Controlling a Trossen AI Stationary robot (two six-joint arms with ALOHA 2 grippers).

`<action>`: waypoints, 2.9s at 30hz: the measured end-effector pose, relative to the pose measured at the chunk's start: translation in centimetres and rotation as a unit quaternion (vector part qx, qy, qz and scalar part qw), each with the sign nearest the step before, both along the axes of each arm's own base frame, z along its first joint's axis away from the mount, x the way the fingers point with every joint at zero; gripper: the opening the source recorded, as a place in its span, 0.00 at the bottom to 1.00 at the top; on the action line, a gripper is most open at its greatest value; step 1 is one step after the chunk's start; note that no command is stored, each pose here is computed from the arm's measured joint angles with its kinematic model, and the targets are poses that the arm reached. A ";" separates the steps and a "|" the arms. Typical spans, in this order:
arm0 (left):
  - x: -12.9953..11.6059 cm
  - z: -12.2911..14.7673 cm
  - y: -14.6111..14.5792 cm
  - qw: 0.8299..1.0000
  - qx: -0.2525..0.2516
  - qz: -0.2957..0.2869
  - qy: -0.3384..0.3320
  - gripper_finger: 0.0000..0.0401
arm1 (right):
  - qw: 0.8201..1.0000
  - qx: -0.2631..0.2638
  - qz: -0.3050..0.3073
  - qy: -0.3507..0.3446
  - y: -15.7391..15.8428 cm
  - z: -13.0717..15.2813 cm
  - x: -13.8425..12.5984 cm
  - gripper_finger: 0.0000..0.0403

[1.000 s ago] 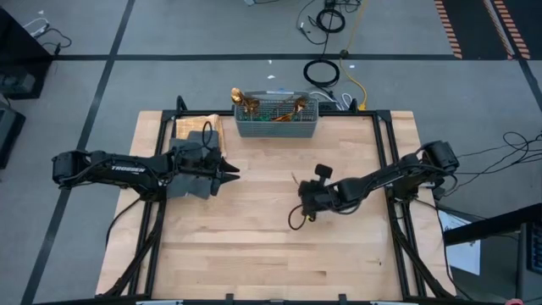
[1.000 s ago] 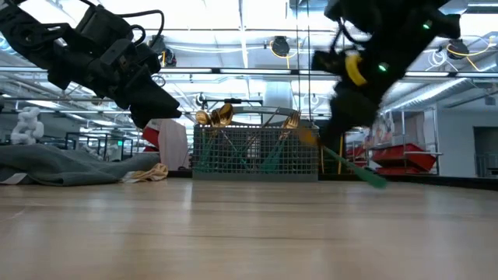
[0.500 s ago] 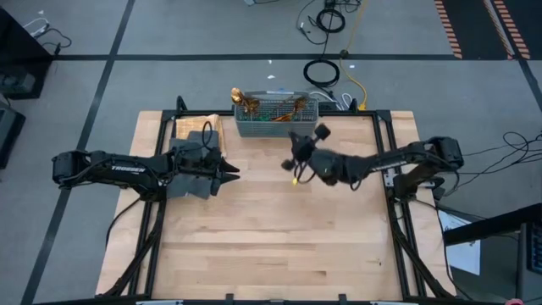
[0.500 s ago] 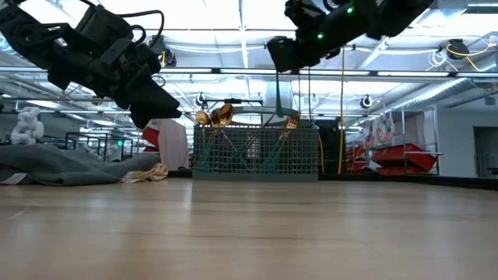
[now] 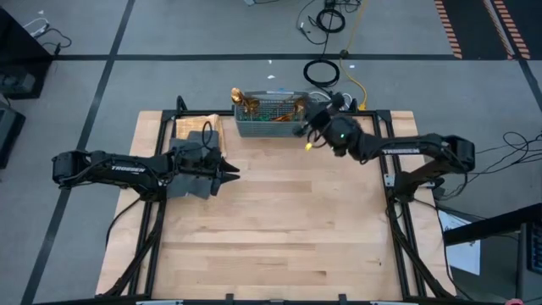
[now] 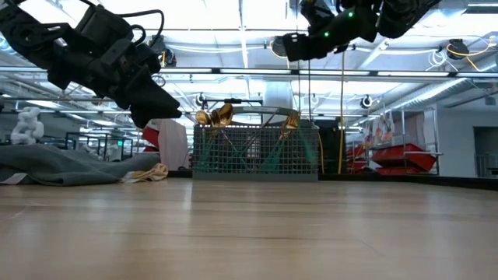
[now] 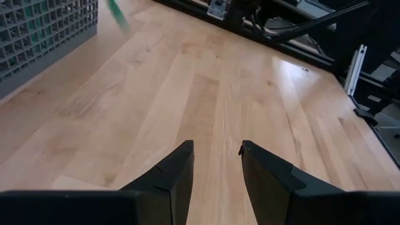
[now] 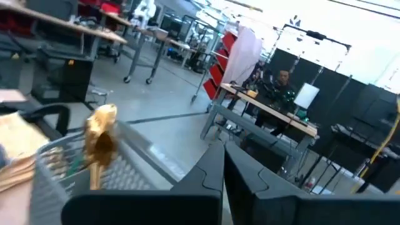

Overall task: Sort silverware
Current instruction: Put the green fork into the silverware basket

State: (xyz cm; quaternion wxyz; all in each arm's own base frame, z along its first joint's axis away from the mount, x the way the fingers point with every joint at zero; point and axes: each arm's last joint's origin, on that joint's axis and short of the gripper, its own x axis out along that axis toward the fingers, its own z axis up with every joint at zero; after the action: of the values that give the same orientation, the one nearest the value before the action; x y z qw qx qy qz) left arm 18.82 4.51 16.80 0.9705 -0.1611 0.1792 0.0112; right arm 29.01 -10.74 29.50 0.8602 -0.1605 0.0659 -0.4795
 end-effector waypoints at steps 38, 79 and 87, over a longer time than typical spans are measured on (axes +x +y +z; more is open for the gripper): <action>-0.3 -0.7 0.0 0.999 -0.011 0.010 0.040 0.35 | 0.758 0.564 0.102 0.313 18.9 -10.0 -8.8 0.44; -0.3 -0.7 0.0 0.999 -0.023 0.015 0.040 0.35 | 0.684 0.554 0.154 0.449 22.6 -12.7 -9.6 0.47; -0.3 -0.7 0.0 0.999 -0.021 0.014 0.039 0.35 | 0.685 0.536 0.161 0.467 22.6 -13.3 -9.3 0.58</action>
State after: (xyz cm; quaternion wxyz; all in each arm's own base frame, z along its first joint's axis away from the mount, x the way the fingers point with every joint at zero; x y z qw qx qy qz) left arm 18.53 4.48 16.10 0.9587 -0.1839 0.2152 0.0274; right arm 19.66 11.88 16.18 0.7218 0.1164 0.6776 -0.0796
